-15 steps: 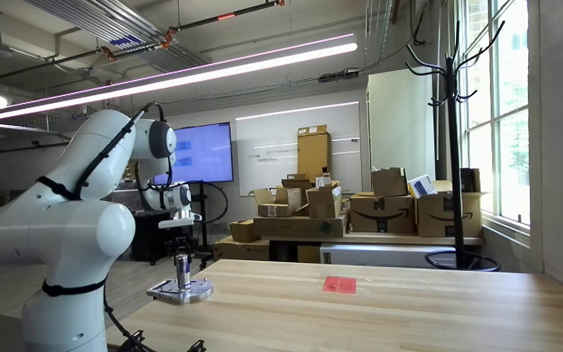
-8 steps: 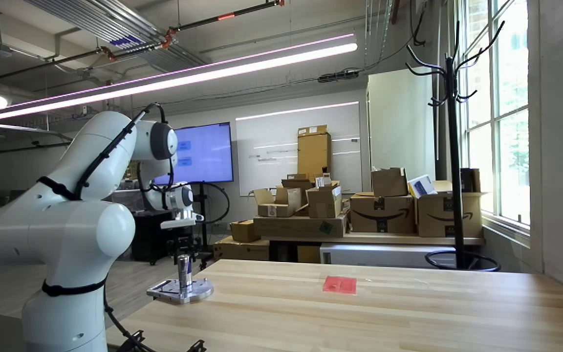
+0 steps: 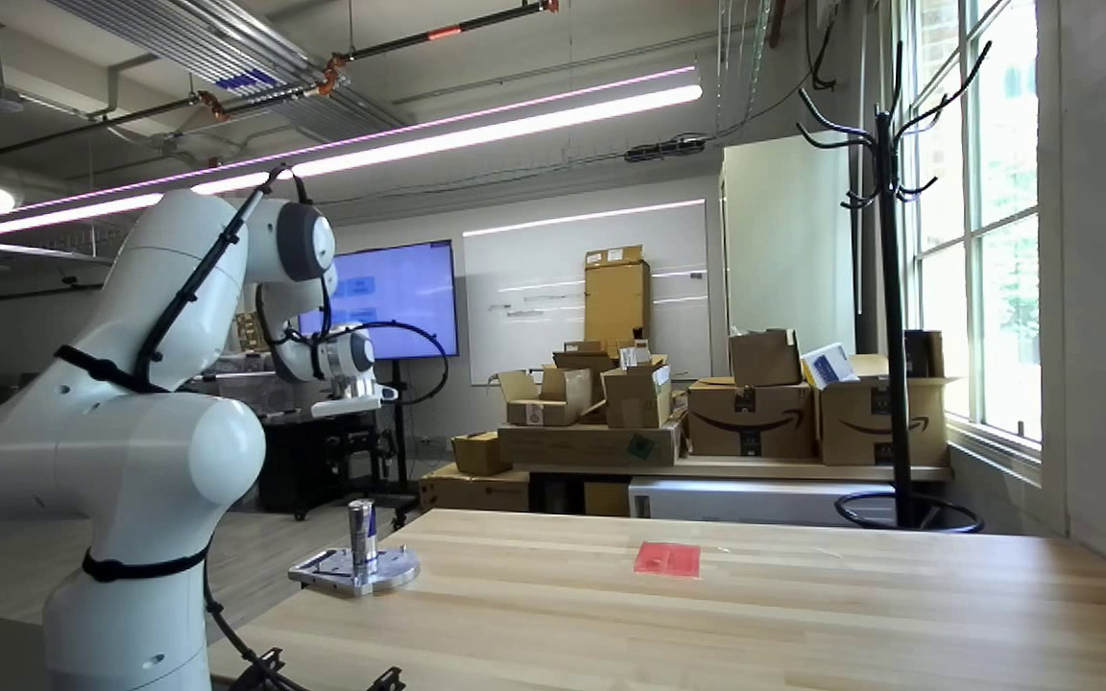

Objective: Put the can on the metal object

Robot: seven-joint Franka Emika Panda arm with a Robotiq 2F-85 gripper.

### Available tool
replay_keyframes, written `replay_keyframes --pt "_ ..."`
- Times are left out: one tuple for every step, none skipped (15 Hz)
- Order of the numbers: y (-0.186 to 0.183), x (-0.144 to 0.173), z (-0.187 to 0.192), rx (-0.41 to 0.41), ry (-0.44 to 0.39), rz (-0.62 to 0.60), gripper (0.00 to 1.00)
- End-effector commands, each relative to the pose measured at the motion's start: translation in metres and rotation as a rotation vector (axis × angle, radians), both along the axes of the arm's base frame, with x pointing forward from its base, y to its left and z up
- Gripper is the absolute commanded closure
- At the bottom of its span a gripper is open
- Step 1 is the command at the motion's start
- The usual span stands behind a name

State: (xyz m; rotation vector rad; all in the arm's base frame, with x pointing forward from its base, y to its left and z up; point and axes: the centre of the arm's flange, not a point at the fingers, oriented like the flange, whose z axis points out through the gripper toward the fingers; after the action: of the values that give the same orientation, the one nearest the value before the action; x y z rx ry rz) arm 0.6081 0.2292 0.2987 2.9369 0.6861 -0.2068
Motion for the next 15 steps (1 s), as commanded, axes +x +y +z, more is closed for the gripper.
replay_keyframes --pt "-0.033 -0.047 0.074 0.02 -0.045 -0.03 0.0" --pt "-0.045 -0.055 0.088 0.021 -0.064 -0.051 0.0" --pt "-0.058 -0.064 0.101 0.02 -0.076 -0.07 0.0" --pt "-0.074 -0.072 0.111 0.01 -0.091 -0.095 0.0" --pt "-0.095 -0.079 0.117 0.004 -0.093 -0.128 0.0" --pt "-0.115 -0.086 0.122 -0.002 -0.092 -0.156 0.0" --pt "-0.137 -0.092 0.127 -0.009 -0.093 -0.193 0.0" --pt "-0.156 -0.098 0.131 -0.011 -0.099 -0.224 0.0" --pt "-0.177 -0.108 0.136 -0.013 -0.103 -0.254 0.0" --pt "-0.194 -0.114 0.14 -0.009 -0.107 -0.282 0.0" --pt "-0.209 -0.12 0.142 -0.013 -0.11 -0.306 0.0" --pt "-0.22 -0.125 0.144 -0.01 -0.114 -0.326 0.0" --pt "-0.229 -0.132 0.146 -0.012 -0.116 -0.34 0.0" --pt "-0.235 -0.137 0.148 -0.011 -0.117 -0.354 0.0" --pt "-0.24 -0.142 0.148 -0.018 -0.116 -0.364 0.0"
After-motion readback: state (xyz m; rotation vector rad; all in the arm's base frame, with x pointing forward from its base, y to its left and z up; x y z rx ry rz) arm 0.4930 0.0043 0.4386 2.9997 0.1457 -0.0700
